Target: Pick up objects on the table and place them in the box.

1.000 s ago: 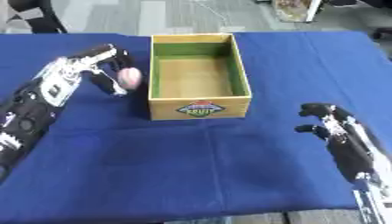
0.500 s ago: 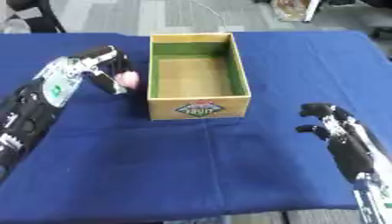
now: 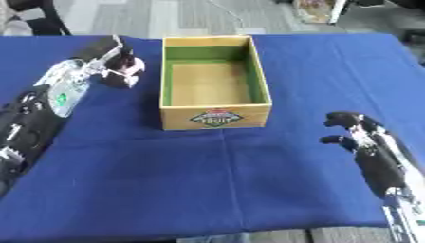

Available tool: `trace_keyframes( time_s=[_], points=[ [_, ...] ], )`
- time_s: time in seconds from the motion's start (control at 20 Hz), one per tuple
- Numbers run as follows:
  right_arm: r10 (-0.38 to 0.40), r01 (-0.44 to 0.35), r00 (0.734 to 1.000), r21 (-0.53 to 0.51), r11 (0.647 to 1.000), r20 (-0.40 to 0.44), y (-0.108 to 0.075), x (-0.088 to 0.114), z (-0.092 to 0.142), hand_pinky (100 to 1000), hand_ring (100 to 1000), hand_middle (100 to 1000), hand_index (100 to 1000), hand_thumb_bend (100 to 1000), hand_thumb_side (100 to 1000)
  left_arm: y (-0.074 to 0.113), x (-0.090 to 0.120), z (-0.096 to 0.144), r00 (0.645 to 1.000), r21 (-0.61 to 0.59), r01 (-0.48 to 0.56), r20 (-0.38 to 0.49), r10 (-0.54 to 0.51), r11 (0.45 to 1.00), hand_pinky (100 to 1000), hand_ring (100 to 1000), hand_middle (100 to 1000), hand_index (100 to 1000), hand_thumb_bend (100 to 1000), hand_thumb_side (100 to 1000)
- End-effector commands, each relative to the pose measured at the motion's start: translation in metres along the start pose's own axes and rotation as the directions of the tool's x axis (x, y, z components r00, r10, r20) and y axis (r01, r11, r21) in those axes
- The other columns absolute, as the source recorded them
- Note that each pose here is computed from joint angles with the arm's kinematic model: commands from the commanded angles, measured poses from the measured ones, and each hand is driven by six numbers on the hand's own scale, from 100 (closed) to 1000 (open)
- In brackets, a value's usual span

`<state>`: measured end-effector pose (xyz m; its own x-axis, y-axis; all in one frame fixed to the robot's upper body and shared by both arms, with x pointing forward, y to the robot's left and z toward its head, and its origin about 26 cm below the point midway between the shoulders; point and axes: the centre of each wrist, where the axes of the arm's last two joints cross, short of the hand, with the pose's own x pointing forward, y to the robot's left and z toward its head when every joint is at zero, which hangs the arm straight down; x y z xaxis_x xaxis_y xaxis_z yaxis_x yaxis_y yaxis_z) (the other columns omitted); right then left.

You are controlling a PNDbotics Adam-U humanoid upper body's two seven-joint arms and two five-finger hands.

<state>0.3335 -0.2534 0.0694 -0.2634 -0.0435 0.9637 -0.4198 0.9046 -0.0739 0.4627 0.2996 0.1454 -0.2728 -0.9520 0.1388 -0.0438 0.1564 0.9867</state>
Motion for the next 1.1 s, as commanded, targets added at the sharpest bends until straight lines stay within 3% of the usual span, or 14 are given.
trace_keyframes(
  time_s=[0.05, 0.4, 0.7, 0.9, 1.1],
  points=[
    [0.021, -0.021, 0.999, 0.006, 1.000, 0.025, -0.004, 0.009, -0.003, 646, 939, 617, 726, 100, 557, 0.027, 0.000, -0.001, 0.996, 0.123, 0.084, 0.013, -0.086, 0.989, 232, 232, 180, 319, 193, 117],
    [0.022, -0.022, 0.999, 0.004, 1.000, 0.025, -0.005, 0.009, -0.002, 645, 939, 617, 725, 100, 555, 0.061, 0.010, 0.000, 0.983, 0.280, 0.157, 0.044, -0.176, 0.947, 218, 217, 163, 318, 224, 100],
    [0.020, -0.020, 1.000, 0.010, 1.000, 0.023, -0.004, 0.009, -0.002, 645, 939, 617, 725, 100, 553, 0.095, 0.042, -0.002, 0.980, 0.375, 0.002, 0.183, -0.076, 0.927, 215, 213, 150, 305, 161, 100],
    [0.016, -0.017, 1.000, 0.022, 1.000, 0.024, -0.002, 0.009, -0.003, 645, 939, 617, 725, 100, 552, 0.093, 0.065, -0.005, 0.954, 0.301, -0.113, 0.300, 0.018, 0.947, 231, 229, 162, 319, 143, 100],
    [0.012, -0.013, 1.000, 0.034, 0.999, 0.027, 0.000, 0.009, -0.005, 644, 939, 617, 725, 100, 551, 0.079, 0.075, -0.012, 0.941, 0.212, -0.143, 0.333, 0.067, 0.967, 263, 260, 192, 349, 161, 100]
  ],
)
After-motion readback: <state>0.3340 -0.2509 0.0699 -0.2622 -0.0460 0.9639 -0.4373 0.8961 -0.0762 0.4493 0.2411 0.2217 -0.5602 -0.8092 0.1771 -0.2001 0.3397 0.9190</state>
